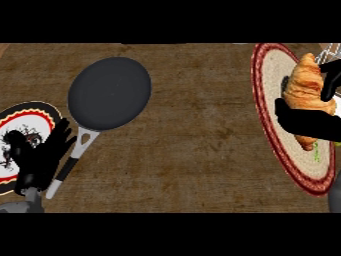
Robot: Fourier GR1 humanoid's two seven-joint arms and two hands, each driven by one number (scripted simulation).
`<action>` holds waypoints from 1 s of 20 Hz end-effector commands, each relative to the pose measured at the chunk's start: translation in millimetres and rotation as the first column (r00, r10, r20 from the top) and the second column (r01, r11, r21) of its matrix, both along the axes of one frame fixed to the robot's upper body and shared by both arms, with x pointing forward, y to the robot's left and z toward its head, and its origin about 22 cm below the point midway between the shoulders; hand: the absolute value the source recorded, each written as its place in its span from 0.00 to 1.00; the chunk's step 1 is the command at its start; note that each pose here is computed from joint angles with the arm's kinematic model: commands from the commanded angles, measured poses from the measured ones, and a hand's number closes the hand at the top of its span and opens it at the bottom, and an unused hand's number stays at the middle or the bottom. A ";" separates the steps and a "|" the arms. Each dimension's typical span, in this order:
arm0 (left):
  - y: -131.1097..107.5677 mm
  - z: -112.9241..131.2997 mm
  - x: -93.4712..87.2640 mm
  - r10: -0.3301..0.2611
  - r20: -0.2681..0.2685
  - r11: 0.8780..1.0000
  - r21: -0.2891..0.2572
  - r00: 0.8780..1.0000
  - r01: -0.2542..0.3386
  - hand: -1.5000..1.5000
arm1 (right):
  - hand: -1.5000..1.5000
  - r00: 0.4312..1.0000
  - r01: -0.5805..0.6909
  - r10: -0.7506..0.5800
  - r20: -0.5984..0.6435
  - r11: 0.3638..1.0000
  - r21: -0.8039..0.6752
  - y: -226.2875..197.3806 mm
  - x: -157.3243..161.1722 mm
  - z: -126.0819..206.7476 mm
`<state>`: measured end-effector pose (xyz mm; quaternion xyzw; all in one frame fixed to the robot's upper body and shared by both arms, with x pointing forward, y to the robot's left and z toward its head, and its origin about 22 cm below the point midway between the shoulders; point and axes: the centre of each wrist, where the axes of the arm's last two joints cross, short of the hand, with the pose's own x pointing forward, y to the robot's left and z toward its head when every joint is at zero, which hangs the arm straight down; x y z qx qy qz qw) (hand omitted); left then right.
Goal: Pick the croissant from the placemat and place it in the tiered shelf
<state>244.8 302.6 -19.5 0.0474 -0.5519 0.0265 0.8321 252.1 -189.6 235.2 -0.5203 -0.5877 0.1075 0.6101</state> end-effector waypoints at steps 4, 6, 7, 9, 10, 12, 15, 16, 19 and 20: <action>-5.7 -3.7 2.1 0.000 -0.063 1.000 0.000 0.998 0.000 0.50 | 1.00 0.982 0.188 -0.188 0.004 0.982 0.009 -33.0 -7.3 68.2; -6.9 -0.9 8.7 0.002 -0.053 1.000 0.008 0.999 -0.002 0.50 | 1.00 0.981 0.193 -0.194 0.013 0.980 0.037 -50.7 -4.9 85.4; 4.3 -7.3 -5.4 0.005 -0.065 1.000 0.007 0.998 -0.005 0.50 | 1.00 0.979 0.202 -0.202 0.012 0.979 0.040 -53.6 -3.3 89.5; -1.2 -3.2 -3.8 0.015 -0.059 1.000 0.004 0.998 -0.015 0.50 | 1.00 0.973 0.224 -0.227 0.035 0.973 0.057 -69.7 -5.8 106.0; -4.8 -2.4 1.0 -0.011 -0.067 1.000 -0.013 0.998 0.010 0.50 | 1.00 0.968 0.248 -0.249 0.026 0.968 0.050 -67.0 -1.4 118.9; -3.6 -7.1 10.2 -0.022 -0.069 1.000 -0.016 0.997 0.021 0.50 | 1.00 0.968 0.239 -0.243 0.057 0.968 0.072 -96.4 12.6 135.8; -8.6 -3.0 7.0 0.001 -0.056 1.000 0.006 0.998 -0.001 0.50 | 1.00 0.962 0.264 -0.267 0.048 0.962 0.075 -125.4 11.4 157.1; -24.2 8.4 10.9 -0.025 -0.051 1.000 0.006 0.998 0.025 0.50 | 1.00 0.957 0.281 -0.283 0.059 0.959 0.044 -124.3 14.8 153.2; -11.7 -5.7 -2.4 -0.001 -0.063 1.000 -0.018 0.998 0.000 0.50 | 1.00 0.964 0.262 -0.264 0.036 0.963 0.059 -147.3 21.9 161.7; -20.0 -5.6 -1.4 -0.030 -0.050 0.999 -0.012 0.998 0.030 0.50 | 1.00 0.966 0.253 -0.255 0.034 0.966 0.044 -169.1 19.3 152.6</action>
